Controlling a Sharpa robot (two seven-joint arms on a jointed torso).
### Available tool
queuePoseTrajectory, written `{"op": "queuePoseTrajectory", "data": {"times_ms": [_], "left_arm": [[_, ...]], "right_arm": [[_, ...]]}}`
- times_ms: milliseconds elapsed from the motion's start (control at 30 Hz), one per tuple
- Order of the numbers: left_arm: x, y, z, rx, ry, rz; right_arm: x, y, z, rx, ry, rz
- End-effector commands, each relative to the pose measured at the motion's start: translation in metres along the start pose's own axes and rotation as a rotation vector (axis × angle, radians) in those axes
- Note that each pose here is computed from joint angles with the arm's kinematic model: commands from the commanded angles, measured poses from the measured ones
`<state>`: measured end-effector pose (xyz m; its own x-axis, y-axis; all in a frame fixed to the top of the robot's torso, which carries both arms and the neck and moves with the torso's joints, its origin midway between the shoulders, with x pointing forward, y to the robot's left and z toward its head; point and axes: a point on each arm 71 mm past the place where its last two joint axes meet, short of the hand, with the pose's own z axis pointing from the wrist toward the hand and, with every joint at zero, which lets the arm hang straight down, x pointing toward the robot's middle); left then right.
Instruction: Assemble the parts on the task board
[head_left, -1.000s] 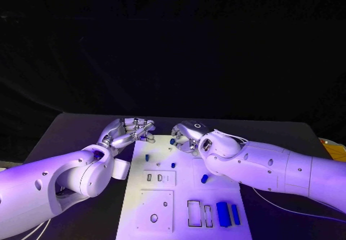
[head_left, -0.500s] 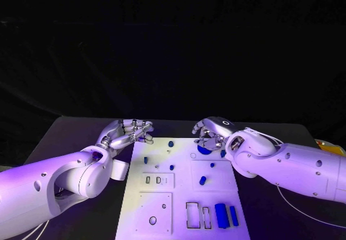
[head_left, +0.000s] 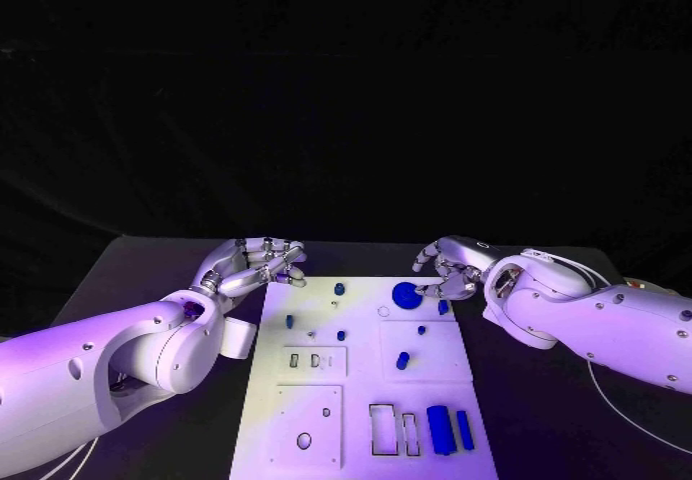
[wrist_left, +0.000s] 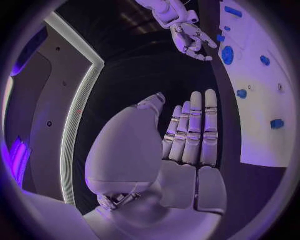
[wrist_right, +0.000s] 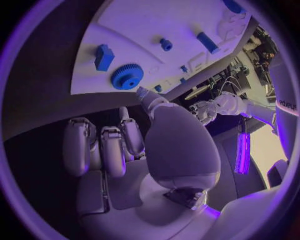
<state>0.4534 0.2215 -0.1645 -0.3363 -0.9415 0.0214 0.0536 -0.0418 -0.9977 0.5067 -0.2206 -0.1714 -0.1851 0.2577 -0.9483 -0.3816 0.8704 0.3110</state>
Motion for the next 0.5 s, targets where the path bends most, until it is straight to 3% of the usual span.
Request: {"op": "queuePoseTrajectory", "data": {"times_ms": [33,500], "left_arm": [[0.0028,-0.0016,0.0006,0.015,0.026,-0.017],[0.0032,-0.0015,0.0005,0.012,0.028,-0.018]], "right_arm": [[0.006,-0.0006,0.0017,-0.004,0.071,0.022],[0.0157,-0.0028,0.0088,0.022,0.09,0.021]]}}
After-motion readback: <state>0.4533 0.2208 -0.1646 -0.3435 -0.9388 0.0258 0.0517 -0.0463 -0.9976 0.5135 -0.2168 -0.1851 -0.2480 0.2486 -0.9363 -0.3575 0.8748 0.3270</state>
